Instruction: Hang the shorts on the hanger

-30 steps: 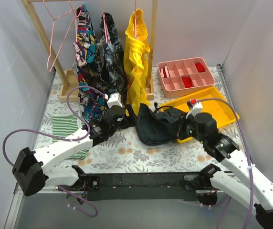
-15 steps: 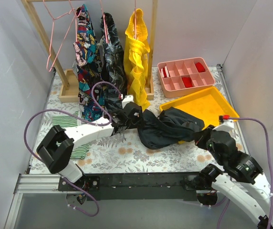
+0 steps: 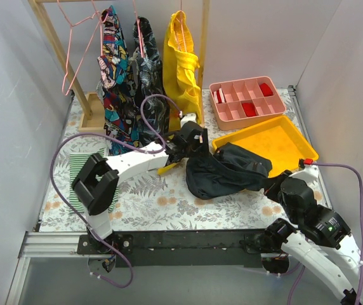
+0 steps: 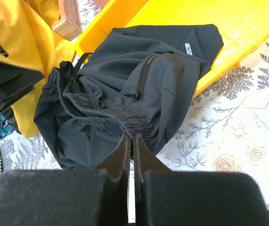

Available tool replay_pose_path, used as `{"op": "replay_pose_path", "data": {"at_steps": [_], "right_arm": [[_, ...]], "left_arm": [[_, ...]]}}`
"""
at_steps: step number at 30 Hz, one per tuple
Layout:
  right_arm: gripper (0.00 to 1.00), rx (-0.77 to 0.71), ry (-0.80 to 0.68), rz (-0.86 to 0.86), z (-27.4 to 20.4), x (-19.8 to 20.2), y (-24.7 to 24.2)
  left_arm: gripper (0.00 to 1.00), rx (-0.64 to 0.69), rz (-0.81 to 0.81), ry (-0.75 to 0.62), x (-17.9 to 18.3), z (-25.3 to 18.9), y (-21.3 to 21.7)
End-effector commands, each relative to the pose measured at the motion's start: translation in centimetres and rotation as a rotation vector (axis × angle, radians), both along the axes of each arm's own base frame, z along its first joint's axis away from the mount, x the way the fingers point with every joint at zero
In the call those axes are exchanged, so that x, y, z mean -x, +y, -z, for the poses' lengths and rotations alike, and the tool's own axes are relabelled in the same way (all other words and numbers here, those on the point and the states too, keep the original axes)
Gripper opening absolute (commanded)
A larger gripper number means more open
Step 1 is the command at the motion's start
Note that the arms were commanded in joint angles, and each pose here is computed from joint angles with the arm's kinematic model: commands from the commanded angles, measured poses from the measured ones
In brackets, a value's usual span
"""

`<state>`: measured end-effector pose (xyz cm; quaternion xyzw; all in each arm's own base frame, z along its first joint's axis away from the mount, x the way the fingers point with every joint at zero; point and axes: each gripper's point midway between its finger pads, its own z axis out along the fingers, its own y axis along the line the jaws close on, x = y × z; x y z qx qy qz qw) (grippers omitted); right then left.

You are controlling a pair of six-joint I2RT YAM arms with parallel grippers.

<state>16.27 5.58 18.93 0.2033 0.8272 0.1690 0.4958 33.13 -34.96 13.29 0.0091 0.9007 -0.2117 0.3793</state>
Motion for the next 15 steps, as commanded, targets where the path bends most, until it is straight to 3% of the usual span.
{"op": "replay_pose_path", "data": {"at_steps": [1, 7, 15], "right_arm": [[0.01, -0.011, -0.012, 0.033, 0.0, -0.4, -0.2], [0.01, 0.001, -0.025, 0.039, -0.7, -0.3, -0.6], [0.01, 0.004, -0.042, 0.029, -1.5, -0.6, -0.4]], "left_arm": [[0.72, -0.074, 0.04, 0.024, -0.3, 2.2, -1.1], [0.72, -0.122, 0.05, 0.053, -0.1, 3.9, -0.9], [0.57, 0.019, 0.158, 0.113, 3.9, 3.6, -1.4]]}}
